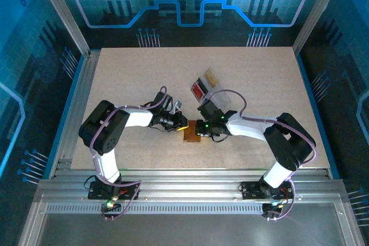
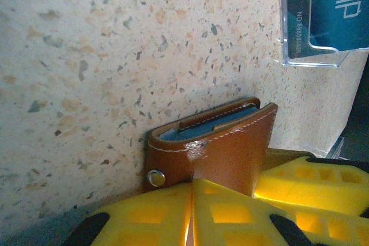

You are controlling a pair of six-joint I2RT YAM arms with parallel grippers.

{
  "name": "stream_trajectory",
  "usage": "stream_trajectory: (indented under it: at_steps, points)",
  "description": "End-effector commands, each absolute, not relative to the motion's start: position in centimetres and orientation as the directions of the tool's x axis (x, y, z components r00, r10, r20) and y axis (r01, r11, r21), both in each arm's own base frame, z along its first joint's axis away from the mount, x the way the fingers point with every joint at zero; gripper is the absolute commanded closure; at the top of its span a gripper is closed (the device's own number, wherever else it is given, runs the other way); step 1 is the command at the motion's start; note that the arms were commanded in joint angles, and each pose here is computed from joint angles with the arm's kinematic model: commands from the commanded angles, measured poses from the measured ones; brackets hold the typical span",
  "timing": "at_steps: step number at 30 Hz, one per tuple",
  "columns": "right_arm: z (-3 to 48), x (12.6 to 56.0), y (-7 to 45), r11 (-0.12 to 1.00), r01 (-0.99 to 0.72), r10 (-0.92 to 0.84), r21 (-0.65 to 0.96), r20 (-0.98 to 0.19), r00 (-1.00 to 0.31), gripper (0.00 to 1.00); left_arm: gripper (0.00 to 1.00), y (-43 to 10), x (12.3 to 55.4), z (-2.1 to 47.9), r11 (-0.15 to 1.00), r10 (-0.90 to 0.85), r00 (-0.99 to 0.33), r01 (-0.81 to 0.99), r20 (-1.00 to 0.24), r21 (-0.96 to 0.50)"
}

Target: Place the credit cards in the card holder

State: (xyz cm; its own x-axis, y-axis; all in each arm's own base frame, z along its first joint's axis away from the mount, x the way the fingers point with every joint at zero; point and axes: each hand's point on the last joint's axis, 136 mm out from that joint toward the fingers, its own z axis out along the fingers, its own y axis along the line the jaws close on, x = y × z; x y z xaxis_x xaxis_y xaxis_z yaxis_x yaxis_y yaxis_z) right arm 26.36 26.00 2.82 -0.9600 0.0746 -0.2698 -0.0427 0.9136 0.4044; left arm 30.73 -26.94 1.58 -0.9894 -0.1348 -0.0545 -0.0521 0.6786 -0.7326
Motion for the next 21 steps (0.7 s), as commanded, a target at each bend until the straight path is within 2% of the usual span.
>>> stream_trajectory:
  at_steps: [1, 10, 21]
  points:
    - [8.4, 28.9, 30.8, 0.780, -0.151, 0.118, 0.607, -0.380, -0.918, 0.78, 0.88, -22.8, 27.2, -5.6, 0.819, -0.218, -0.972, -0.234, 0.092, -0.525]
    - [6.1, 28.8, 27.5, 0.893, -0.029, 0.141, 0.450, -0.338, -0.931, 0.73, 0.88, -22.7, 27.2, -5.7, 0.822, -0.222, -0.971, -0.237, 0.092, -0.518]
    - [5.3, 28.9, 26.5, 0.927, -0.001, 0.130, 0.375, -0.326, -0.936, 0.69, 0.88, -22.6, 27.2, -5.9, 0.826, -0.224, -0.970, -0.240, 0.093, -0.510]
